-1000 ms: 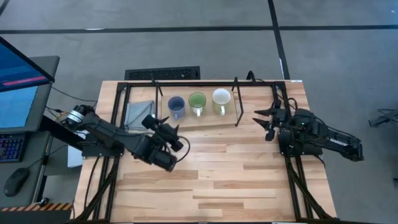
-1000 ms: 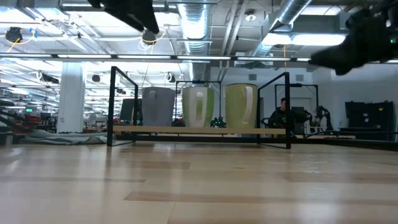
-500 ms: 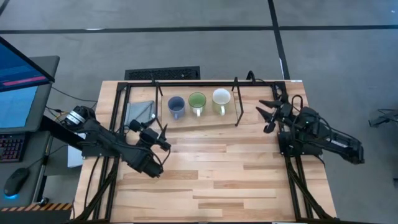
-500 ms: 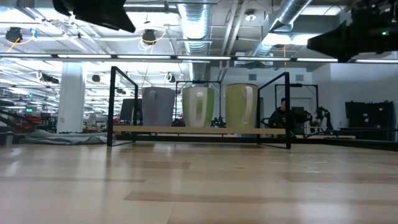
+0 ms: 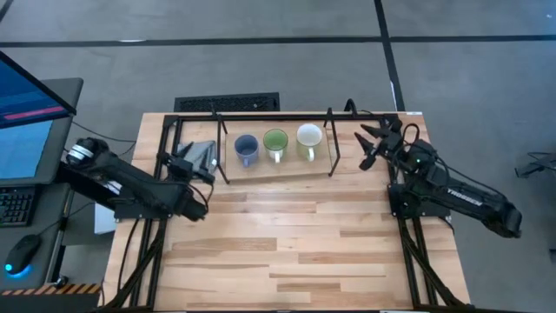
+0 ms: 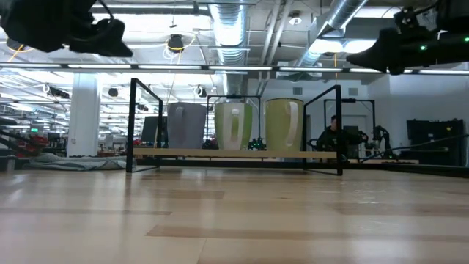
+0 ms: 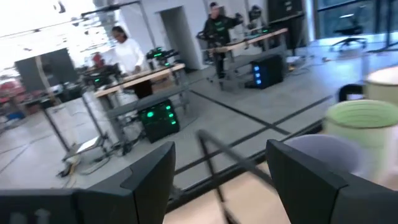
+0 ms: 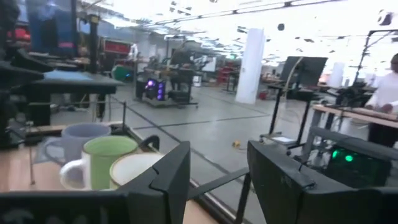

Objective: Stack small to large cups/mugs on shelf
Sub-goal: Return to home position

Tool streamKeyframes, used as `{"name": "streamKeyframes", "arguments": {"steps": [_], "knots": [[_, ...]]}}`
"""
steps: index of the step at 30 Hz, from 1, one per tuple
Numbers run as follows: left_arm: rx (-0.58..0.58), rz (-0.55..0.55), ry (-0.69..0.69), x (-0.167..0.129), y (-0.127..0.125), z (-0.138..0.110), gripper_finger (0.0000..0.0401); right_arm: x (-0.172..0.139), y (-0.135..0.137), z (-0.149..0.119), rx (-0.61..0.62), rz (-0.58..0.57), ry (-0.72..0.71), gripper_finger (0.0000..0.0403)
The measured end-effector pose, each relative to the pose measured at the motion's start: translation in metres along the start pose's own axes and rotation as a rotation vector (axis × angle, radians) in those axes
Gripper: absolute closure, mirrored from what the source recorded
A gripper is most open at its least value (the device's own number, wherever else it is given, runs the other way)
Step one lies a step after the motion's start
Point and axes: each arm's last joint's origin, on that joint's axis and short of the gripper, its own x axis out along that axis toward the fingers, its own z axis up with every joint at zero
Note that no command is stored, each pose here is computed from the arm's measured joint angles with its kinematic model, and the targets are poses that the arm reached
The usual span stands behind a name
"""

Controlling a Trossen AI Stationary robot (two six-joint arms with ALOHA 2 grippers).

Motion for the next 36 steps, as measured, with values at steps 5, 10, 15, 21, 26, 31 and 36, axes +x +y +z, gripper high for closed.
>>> {"name": "streamKeyframes", "arguments": {"steps": [5,10,15,21,26,31,36], "knots": [[0.024,0.050,0.006,0.007,0.024,-0.006,0.0158,0.003,-0.003,-0.004,-0.007,-0.010,0.029,0.0221],[0.067,0.111,0.014,0.012,0.045,-0.007,0.0158,0.003,-0.011,-0.005,-0.029,-0.070,0.039,0.0221],[0.020,0.205,0.033,0.018,0.069,-0.011,0.0158,0.002,-0.021,-0.003,-0.044,-0.078,0.004,0.0221],[-0.097,0.311,0.040,0.020,0.089,-0.015,0.0158,0.001,-0.035,-0.006,-0.062,-0.115,0.015,0.0221],[-0.115,0.384,0.049,0.024,0.093,-0.017,0.0158,0.000,-0.048,-0.006,-0.039,-0.147,-0.001,0.0221],[-0.083,0.449,0.068,0.032,0.086,-0.017,0.0158,0.001,-0.063,-0.011,-0.026,-0.128,0.004,0.0221],[-0.064,0.499,0.082,0.038,0.085,-0.019,0.0158,0.003,-0.076,-0.016,0.011,-0.078,0.002,0.0221]]}}
